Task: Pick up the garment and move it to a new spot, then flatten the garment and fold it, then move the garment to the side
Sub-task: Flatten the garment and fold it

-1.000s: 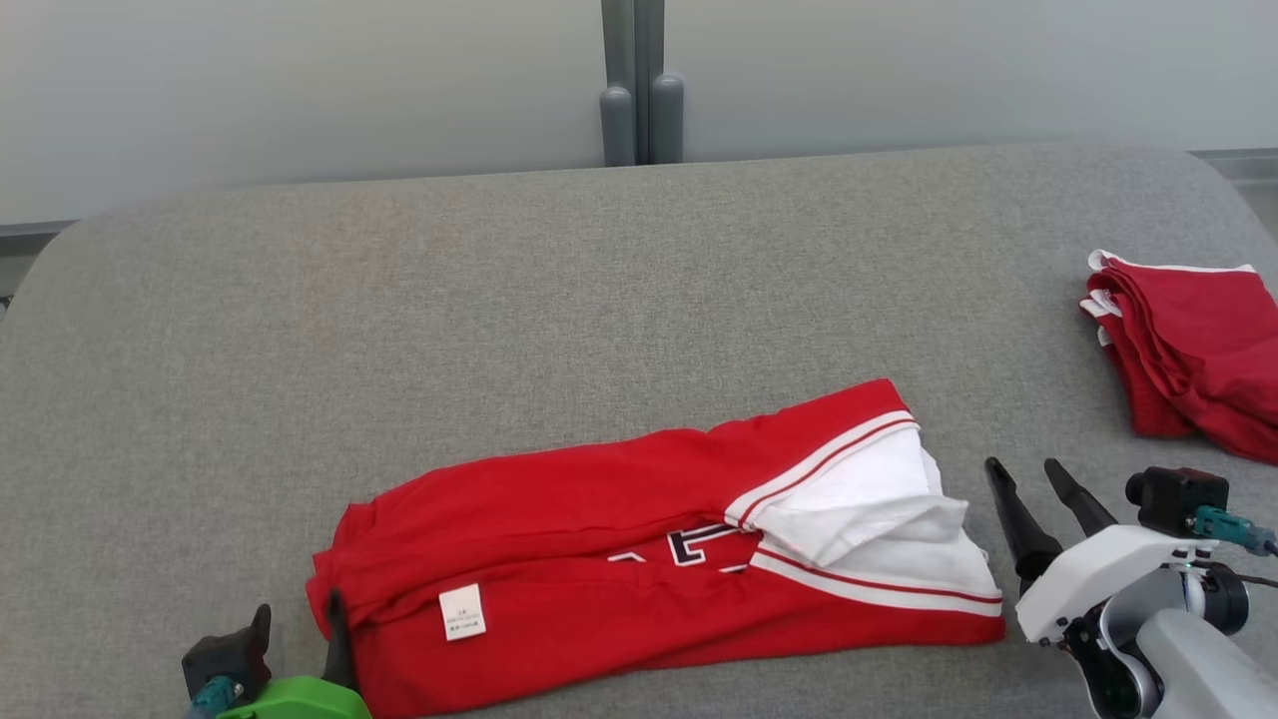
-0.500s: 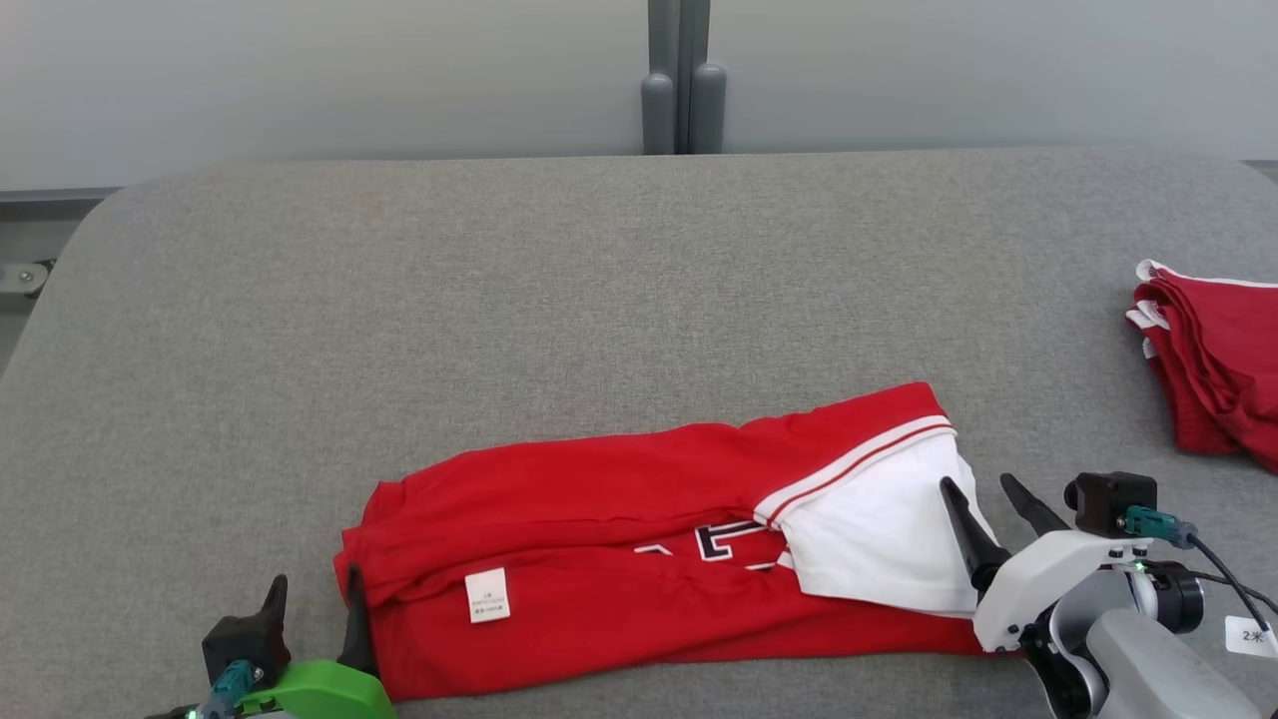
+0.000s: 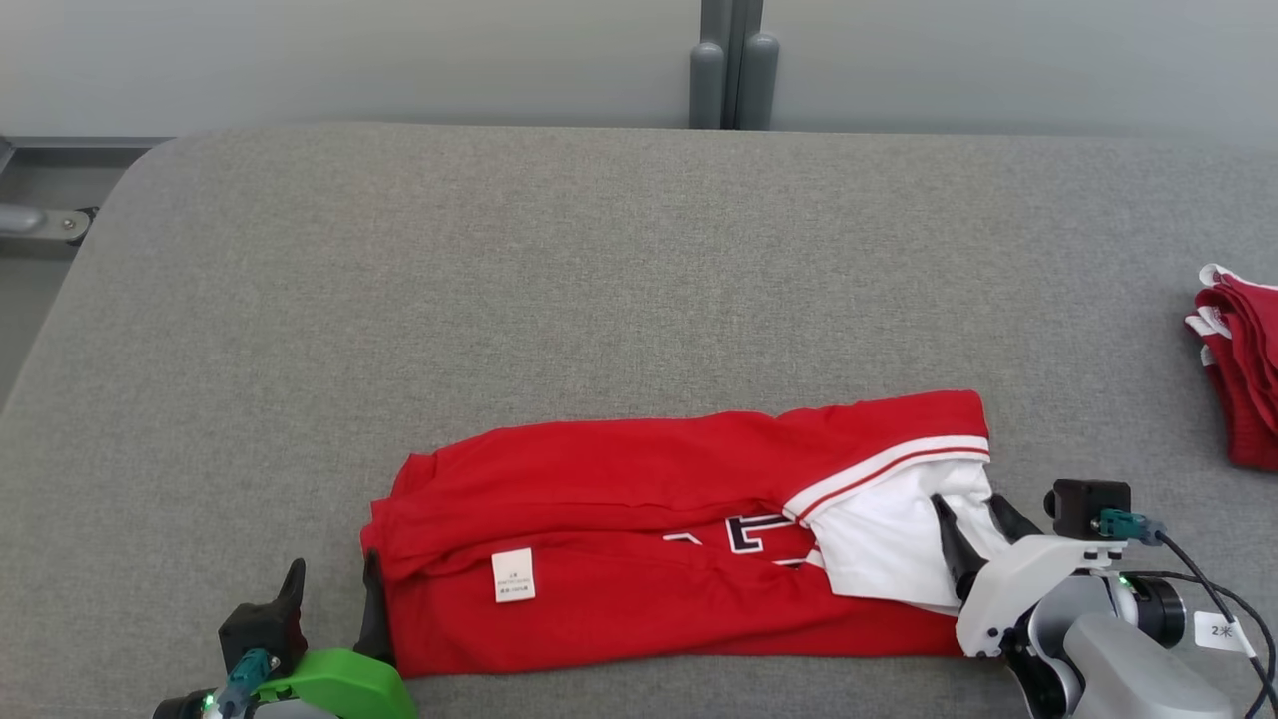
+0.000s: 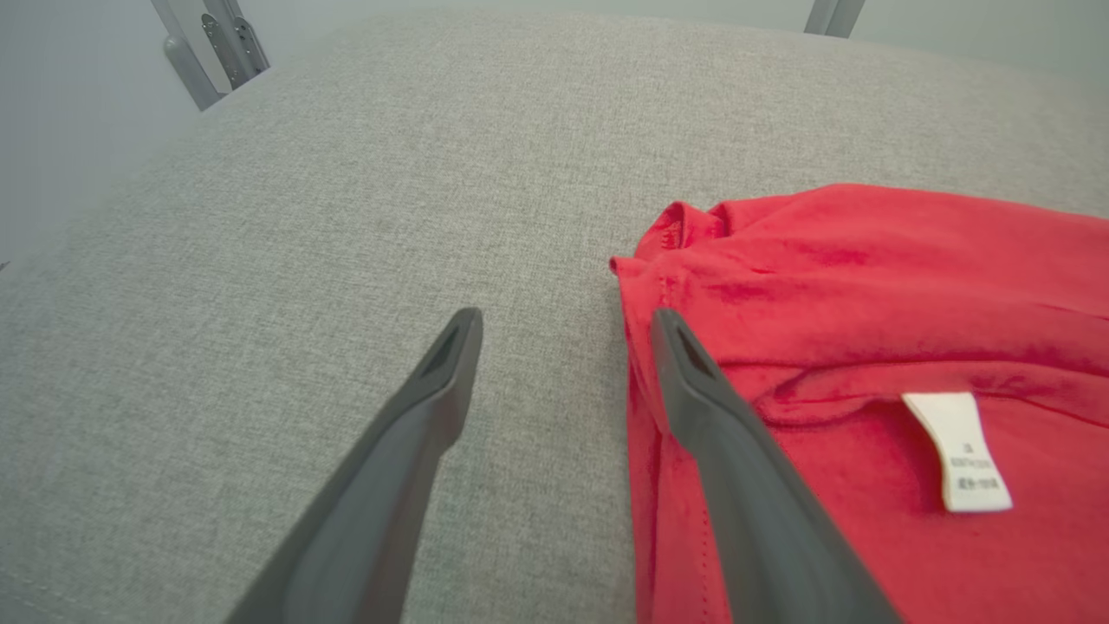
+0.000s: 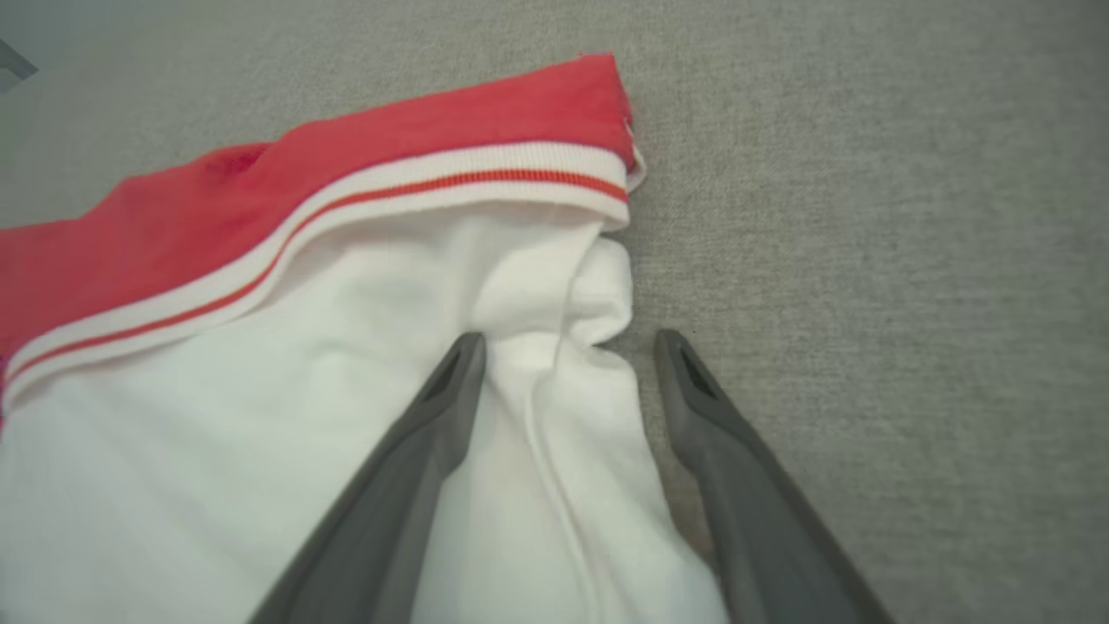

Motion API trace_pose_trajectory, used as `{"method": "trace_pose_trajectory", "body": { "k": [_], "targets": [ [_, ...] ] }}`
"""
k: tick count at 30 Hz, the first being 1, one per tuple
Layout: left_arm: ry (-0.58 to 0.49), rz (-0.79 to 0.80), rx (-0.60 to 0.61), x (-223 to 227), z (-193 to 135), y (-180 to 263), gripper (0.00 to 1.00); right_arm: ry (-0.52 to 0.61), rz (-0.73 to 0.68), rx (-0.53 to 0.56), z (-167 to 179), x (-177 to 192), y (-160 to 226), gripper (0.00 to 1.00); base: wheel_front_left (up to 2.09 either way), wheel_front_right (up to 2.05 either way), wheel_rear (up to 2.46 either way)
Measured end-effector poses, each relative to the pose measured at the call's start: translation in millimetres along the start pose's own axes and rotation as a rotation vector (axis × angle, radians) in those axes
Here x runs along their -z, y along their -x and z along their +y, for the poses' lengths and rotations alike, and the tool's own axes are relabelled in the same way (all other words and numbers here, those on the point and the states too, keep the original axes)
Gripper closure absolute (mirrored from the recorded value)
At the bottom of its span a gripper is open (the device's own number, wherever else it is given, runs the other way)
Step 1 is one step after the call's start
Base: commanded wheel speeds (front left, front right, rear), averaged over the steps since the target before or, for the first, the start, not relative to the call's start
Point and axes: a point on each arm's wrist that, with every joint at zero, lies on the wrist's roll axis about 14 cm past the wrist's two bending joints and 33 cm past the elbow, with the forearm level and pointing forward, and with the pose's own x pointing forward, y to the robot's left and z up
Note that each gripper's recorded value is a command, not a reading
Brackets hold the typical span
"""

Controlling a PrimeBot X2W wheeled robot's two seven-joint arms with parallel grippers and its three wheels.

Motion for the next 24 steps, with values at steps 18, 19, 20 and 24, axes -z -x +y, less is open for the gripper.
{"method": "trace_pose_trajectory", "body": {
  "k": [18, 19, 20, 24],
  "targets": [
    [0.001, -0.001, 0.006, -0.2, -2.7, -1.0, 0.00, -0.035, -0.018, 0.048, -26.4, -12.7, -3.5, 1.00, 0.00, 0.00, 0.00],
    [0.003, -0.002, 0.009, -0.5, -3.8, -1.2, 0.00, -0.032, -0.023, 0.067, -33.8, -15.2, -1.8, 1.00, 0.00, 0.00, 0.00],
    [0.005, -0.002, 0.012, -0.7, -5.0, -1.6, 0.00, -0.037, -0.035, 0.083, -40.1, -19.0, -0.4, 1.00, 0.00, 0.00, 0.00],
    [0.008, 0.000, 0.026, -0.3, -9.9, -3.4, 0.00, -0.029, -0.086, 0.151, -68.6, -37.7, 6.9, 1.00, 0.00, 0.00, 0.00]
  ]
}}
